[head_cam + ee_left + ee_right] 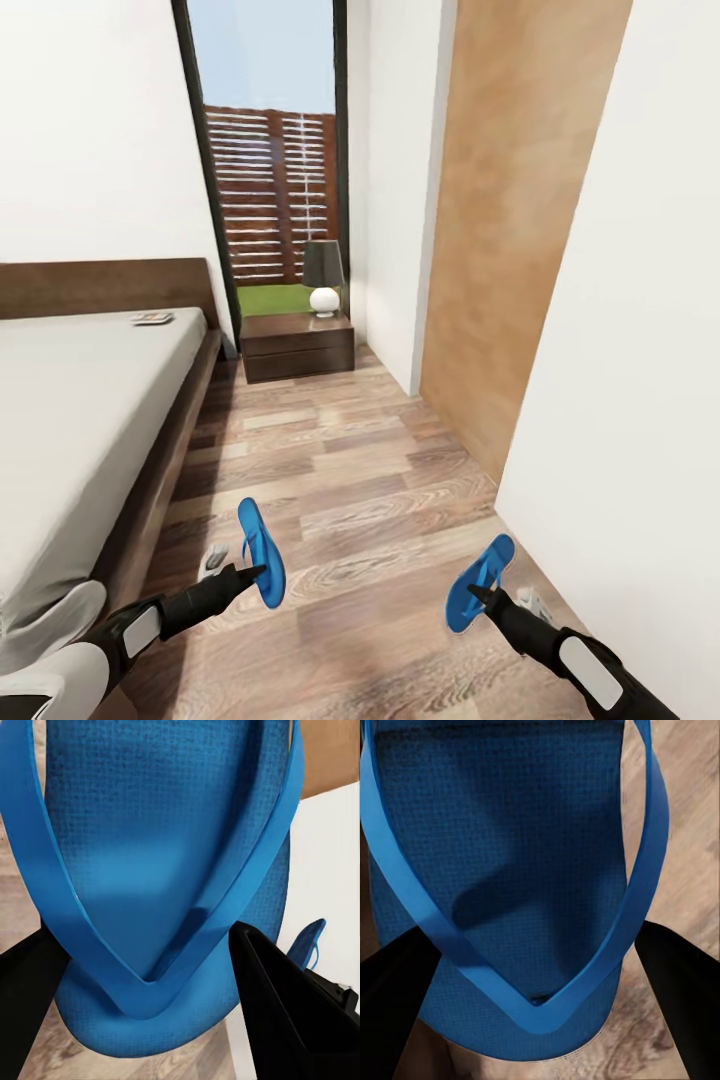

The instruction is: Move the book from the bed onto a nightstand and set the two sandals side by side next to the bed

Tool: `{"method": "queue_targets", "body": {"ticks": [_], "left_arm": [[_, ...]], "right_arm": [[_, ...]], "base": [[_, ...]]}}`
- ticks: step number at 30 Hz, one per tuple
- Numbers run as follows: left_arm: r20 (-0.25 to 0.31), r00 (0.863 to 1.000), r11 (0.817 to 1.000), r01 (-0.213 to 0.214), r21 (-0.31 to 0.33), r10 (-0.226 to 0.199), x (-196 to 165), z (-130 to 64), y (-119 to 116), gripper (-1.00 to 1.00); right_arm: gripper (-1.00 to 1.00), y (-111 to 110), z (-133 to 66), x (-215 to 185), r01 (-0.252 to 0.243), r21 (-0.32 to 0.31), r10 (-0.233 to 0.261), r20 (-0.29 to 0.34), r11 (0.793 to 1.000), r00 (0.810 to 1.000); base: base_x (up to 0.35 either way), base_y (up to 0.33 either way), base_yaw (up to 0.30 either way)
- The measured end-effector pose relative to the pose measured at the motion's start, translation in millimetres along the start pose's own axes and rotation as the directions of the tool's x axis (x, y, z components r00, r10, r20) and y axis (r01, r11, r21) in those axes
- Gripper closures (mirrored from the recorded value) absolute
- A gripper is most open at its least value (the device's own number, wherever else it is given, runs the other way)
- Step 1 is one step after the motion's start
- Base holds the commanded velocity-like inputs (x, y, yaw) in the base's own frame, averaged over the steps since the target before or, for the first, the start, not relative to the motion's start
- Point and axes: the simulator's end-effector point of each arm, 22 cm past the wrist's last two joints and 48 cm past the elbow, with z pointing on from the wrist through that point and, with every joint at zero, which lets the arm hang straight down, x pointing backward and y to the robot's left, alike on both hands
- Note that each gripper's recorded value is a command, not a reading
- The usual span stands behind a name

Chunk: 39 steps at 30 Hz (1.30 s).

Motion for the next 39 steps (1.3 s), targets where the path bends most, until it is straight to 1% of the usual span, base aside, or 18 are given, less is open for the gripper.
{"method": "queue_targets", "body": {"ticks": [10,34,39], "left_arm": [[0.000,1.000,1.000,0.000,0.000,0.000,-0.2,-0.2,0.1,1.00],[-0.002,1.000,1.000,-0.002,-0.002,0.002,0.2,-0.4,0.5,1.00],[0.000,1.000,1.000,0.000,-0.001,0.000,-0.3,-0.4,0.3,1.00]], "right_arm": [[1.00,0.0,0.1,0.2,0.001,0.000,-0.001,-0.001,1.000,1.000],[1.00,0.5,0.4,0.8,0.000,-0.001,0.000,-0.001,1.000,1.000],[1.00,0.6,0.4,0.8,0.000,-0.001,0.000,-0.001,1.000,1.000]], "base": [[0.168,-0.123,0.232],[0.167,-0.006,0.232],[0.165,-0.081,0.231]]}}
